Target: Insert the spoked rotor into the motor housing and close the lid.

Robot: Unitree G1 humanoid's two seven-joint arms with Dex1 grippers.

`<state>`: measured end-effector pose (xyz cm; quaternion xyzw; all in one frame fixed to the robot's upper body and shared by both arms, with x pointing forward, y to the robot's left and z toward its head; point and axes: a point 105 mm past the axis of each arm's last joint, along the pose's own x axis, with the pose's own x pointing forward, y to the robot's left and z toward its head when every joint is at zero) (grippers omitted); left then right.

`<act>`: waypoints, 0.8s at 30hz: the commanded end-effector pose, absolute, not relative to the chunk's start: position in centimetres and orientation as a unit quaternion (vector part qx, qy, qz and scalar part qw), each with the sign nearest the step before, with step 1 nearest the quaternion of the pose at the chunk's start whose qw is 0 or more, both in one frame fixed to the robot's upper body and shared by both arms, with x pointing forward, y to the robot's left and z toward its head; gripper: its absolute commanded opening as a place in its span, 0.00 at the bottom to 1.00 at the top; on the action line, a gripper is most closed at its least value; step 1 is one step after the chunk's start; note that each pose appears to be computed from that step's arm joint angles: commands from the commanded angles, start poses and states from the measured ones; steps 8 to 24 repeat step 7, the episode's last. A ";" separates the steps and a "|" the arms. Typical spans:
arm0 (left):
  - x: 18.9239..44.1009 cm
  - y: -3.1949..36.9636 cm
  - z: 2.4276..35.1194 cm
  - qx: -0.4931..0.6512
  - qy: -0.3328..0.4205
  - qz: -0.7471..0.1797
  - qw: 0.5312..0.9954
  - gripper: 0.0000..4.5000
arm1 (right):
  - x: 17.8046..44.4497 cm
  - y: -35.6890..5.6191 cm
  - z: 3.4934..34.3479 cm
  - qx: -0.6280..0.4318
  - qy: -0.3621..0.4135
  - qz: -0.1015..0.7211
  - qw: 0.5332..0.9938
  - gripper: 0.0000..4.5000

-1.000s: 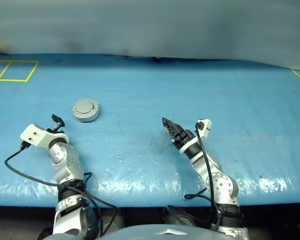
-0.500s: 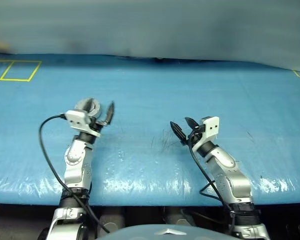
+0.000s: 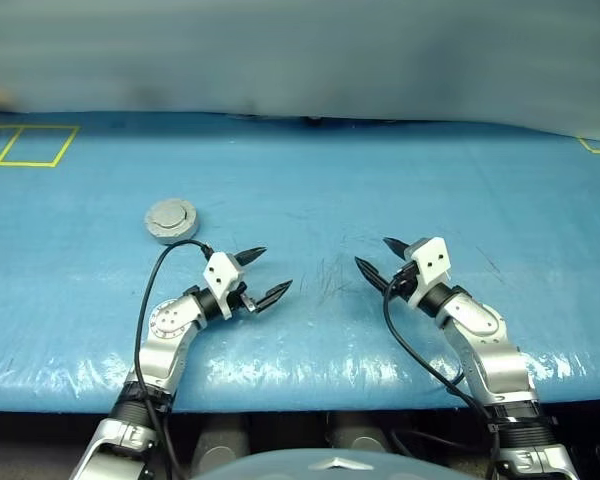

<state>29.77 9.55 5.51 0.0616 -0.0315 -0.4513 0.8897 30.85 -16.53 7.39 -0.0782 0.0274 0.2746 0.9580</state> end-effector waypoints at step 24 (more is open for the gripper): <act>29.9 9.6 6.4 0.052 -0.051 -0.449 0.891 0.99 | 30.9 -16.8 8.0 -0.077 0.008 0.266 0.961 0.85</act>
